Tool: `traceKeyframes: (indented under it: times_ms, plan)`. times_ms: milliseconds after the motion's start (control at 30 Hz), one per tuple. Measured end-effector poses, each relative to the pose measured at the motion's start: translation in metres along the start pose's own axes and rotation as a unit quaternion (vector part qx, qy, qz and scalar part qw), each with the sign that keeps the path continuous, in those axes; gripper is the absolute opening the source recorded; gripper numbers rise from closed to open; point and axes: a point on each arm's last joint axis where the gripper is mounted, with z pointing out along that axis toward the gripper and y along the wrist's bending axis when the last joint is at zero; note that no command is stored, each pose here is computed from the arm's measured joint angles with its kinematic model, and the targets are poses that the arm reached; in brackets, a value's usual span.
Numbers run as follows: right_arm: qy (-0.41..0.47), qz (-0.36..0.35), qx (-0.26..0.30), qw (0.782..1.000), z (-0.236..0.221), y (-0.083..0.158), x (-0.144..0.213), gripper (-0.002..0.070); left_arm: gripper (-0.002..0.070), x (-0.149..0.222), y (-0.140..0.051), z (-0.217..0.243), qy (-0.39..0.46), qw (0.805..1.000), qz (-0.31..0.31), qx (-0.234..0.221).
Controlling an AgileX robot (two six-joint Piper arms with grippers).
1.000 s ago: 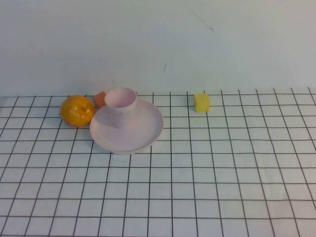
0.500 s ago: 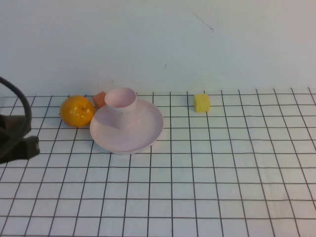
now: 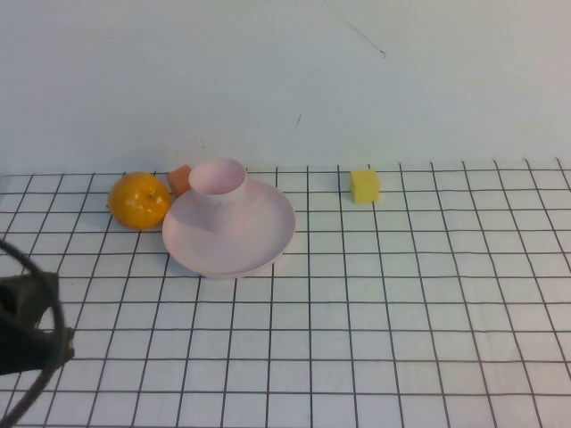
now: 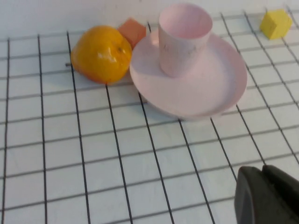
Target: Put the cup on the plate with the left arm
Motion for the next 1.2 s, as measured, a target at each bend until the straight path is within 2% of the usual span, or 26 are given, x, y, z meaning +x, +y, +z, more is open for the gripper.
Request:
traceKeyframes:
  times_ms: [133,300,467,600,800,1200]
  plan:
    - [0.000,0.000,0.000,1.000,0.000,0.000,0.000,-0.0002,-0.0001,0.023,0.004,-0.016,-0.106,0.994,-0.001,0.001]
    - [0.000,0.000,0.000,1.000,0.000,0.000,0.000,-0.0002,-0.0001,0.072,0.014,-0.025,-0.214,0.977,-0.007,-0.005]
    - [0.000,0.000,0.000,1.000,0.000,0.000,0.000,-0.0002,-0.0001,0.129,0.028,-0.013,-0.225,0.973,-0.030,-0.040]
    - [0.000,0.000,0.000,1.000,0.000,0.000,0.000,-0.0002,-0.0001,0.147,0.030,-0.014,-0.212,0.974,-0.052,-0.054]
    - [0.000,0.000,0.000,1.000,0.000,0.000,0.000,-0.0002,-0.0001,0.162,0.029,-0.011,-0.141,0.987,-0.059,-0.054]
    - [0.000,0.000,0.000,1.000,0.000,0.000,0.000,-0.0002,-0.0001,0.163,0.029,-0.011,-0.131,0.988,-0.060,-0.053]
